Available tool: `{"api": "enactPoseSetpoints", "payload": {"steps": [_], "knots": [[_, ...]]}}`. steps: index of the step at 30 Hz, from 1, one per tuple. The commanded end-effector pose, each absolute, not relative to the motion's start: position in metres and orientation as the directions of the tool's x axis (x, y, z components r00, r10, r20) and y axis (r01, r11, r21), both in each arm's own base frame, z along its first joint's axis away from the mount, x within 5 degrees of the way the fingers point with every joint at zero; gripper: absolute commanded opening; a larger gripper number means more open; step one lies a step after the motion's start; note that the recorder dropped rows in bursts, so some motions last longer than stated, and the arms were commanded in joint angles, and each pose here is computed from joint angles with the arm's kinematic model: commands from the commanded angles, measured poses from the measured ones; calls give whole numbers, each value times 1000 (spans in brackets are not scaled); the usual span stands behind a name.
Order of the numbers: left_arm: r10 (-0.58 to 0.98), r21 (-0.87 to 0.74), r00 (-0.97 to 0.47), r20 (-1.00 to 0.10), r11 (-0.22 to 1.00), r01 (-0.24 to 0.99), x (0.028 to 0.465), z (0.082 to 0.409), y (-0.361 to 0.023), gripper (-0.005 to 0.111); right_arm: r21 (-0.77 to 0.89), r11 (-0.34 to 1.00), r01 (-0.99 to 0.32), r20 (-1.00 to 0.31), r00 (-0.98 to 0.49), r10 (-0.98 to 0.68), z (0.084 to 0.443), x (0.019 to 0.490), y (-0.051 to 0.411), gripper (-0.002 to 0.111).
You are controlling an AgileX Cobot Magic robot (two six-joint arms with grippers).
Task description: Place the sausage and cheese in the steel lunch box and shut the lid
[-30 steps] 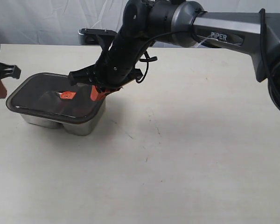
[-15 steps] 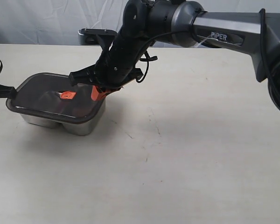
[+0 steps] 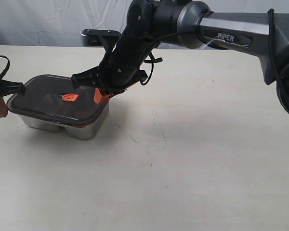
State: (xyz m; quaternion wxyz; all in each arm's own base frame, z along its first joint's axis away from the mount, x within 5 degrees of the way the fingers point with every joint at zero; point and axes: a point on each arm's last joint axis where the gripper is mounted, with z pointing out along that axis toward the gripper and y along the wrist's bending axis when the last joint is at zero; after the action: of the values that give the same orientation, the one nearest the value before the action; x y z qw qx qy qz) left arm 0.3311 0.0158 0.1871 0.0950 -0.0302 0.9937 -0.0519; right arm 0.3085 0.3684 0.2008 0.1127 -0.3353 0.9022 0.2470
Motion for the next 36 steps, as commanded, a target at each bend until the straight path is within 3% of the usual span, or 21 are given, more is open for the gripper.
{"api": "enactPoseSetpoints", "payload": {"steps": [1,10,16,25,30,36], "knots": [[-86,-140,-964,-253,989,-52,339,190,13,0,357,648,-672,-391,-738,-550,204,310,369,-1],[-80,-149,-985,-151,987,-57,337,172,12,0,358,648,-672,-387,-738,-552,204,310,369,-1],[-42,-104,-986,-159,994,-26,331,187,16,0,359,647,-672,-378,-739,-558,203,309,368,-1],[-59,-136,-920,-388,991,-6,337,229,12,0,347,643,-682,-387,-729,-564,203,310,368,-1],[-45,-193,-923,-383,981,33,354,215,8,0,338,646,-684,-401,-726,-559,201,312,369,-1],[-43,-214,-953,-299,977,23,362,186,7,0,333,660,-673,-360,-738,-570,174,315,372,-1]]}}
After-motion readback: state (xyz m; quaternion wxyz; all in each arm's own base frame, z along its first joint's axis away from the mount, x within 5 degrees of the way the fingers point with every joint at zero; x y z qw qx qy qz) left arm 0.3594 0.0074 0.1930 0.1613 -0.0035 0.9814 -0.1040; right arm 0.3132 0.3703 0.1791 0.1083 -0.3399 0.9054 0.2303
